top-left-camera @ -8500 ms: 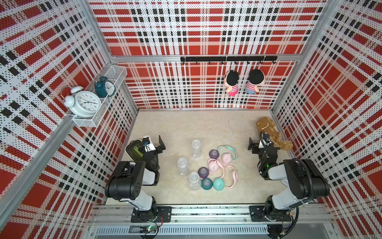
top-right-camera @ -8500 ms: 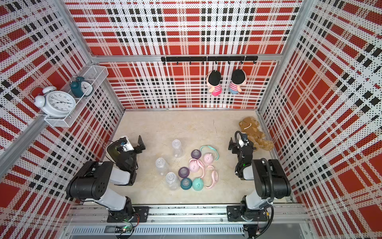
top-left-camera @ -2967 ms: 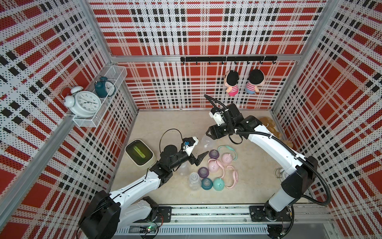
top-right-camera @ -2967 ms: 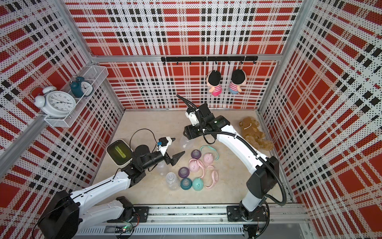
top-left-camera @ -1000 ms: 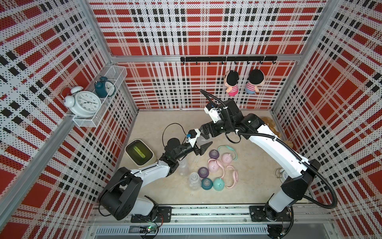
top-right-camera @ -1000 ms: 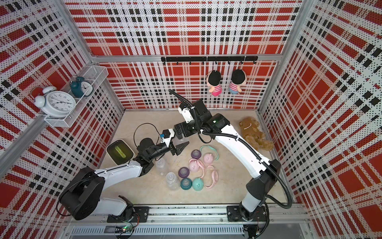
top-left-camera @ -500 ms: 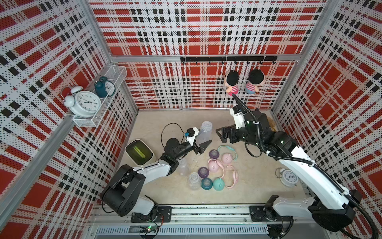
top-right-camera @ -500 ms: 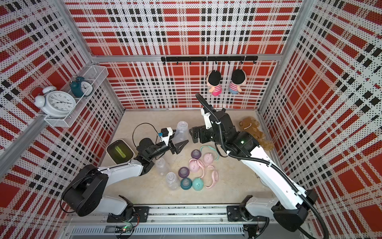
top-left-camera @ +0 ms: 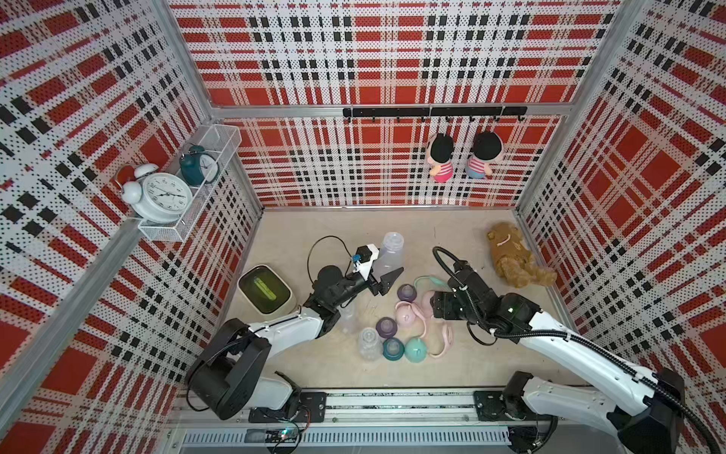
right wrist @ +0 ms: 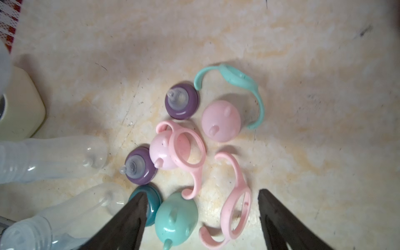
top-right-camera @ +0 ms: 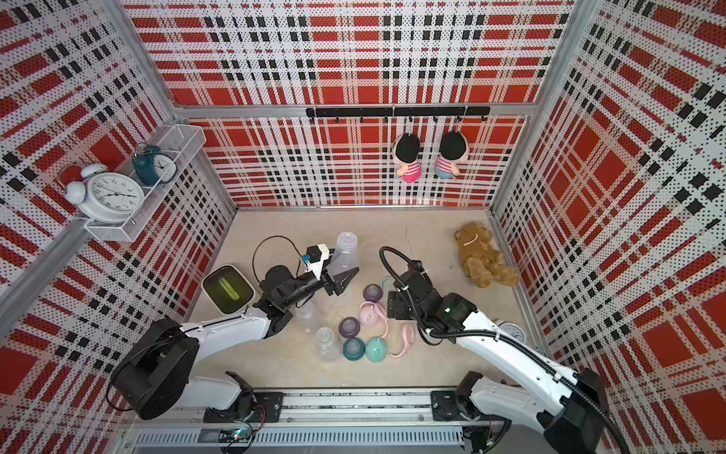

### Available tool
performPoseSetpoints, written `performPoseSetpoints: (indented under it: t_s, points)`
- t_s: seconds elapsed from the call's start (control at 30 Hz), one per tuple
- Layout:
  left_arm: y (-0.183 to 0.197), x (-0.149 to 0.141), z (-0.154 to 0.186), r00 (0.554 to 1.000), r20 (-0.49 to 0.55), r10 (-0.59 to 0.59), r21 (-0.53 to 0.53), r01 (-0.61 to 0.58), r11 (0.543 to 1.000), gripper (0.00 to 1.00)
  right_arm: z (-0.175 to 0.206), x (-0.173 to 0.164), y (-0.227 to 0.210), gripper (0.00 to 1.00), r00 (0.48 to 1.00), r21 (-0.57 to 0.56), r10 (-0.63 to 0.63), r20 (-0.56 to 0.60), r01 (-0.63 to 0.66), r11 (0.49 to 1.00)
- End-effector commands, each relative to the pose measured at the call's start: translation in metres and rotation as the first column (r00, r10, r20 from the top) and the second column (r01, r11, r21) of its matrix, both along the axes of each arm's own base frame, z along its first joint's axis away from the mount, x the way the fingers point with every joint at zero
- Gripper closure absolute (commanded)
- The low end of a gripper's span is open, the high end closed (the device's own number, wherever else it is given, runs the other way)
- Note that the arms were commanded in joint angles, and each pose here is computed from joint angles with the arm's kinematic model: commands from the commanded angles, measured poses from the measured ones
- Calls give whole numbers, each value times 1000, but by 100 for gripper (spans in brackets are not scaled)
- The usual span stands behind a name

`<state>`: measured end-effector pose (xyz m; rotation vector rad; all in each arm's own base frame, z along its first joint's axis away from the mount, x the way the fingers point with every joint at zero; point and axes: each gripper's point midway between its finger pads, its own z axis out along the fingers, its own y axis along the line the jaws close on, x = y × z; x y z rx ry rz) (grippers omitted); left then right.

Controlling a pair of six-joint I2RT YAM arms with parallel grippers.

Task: Assemble the baby bottles
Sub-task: Pick up the handle at the center of the board.

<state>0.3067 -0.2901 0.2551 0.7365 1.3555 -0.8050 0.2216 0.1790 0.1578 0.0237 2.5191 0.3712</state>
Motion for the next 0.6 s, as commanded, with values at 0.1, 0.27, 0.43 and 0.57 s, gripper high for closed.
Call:
performPoseSetpoints:
  t_s: [0.1, 0.27, 0.43, 0.57]
  points:
    - [-5, -1, 17, 998, 46, 36, 27, -38, 999, 100, -25, -29, 3, 24, 983, 56, -166, -73, 170, 984]
    - [-5, -2, 17, 999, 41, 34, 22, -35, 999, 100, -49, -51, -1, 27, 961, 0, -226, -158, 229, 973]
    - [-5, -3, 20, 998, 42, 37, 17, -38, 999, 100, -68, -69, -2, 30, 939, -56, -267, -218, 261, 964]
    - [-6, -3, 19, 999, 40, 33, 17, -33, 999, 100, -86, -75, 4, 35, 921, 1, -288, -263, 299, 954]
